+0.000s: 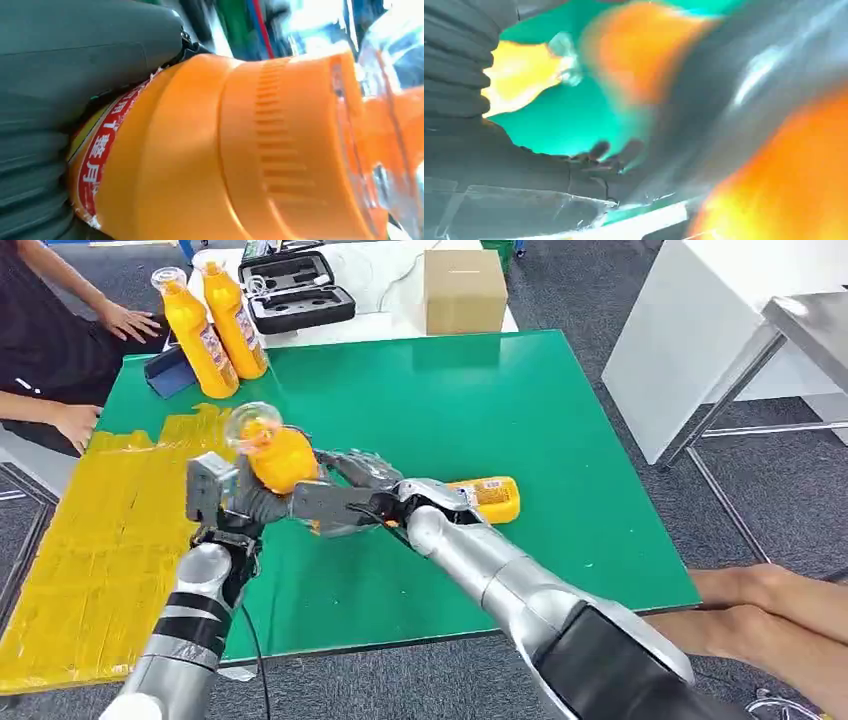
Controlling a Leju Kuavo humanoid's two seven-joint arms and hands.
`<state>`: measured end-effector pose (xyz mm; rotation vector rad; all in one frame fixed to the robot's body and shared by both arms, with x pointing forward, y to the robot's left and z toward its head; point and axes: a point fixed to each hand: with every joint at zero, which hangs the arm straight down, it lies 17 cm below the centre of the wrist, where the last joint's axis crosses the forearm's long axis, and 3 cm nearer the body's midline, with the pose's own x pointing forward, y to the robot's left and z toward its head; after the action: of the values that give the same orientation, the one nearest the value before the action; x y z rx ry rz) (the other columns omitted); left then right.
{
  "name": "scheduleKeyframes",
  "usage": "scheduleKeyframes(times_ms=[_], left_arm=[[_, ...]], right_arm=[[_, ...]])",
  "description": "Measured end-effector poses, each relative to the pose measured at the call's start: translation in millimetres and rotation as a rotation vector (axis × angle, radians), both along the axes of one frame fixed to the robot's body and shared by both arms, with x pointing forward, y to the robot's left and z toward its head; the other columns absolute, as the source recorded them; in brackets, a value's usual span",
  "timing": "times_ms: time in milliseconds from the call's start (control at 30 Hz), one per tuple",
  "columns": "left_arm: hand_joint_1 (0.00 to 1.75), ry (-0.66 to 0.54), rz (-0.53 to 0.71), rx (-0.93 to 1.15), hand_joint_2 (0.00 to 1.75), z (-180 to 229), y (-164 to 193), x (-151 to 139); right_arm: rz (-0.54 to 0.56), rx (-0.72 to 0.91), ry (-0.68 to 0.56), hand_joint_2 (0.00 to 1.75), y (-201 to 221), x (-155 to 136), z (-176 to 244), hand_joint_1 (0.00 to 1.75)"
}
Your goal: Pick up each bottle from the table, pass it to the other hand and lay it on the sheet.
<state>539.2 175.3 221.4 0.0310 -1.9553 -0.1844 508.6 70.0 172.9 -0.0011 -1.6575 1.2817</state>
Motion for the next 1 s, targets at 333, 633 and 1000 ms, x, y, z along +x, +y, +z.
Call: scheduleKeyframes(times_ms=[333,633,1000], left_arm=[[1.75,-0.138,0.470,0.555,1.75,8.7,105.3,20.6],[1.75,-0.136,0.555,0.761,1.75,-3.9,126.5,20.7],[1.75,0.076,0.519,1.222,1.75,-92.1,146.0,35.3]], right_arm=[[-0.097,0.094,0.028,0.00,-57.5,34.2,9.1,0.00],[-0.135,0.099,0.032,1.75,-81.7,44.3,5.5,0.00],[-0.081,0.063,0.057,1.75,-73.2,34.4,-3.9,0.00]])
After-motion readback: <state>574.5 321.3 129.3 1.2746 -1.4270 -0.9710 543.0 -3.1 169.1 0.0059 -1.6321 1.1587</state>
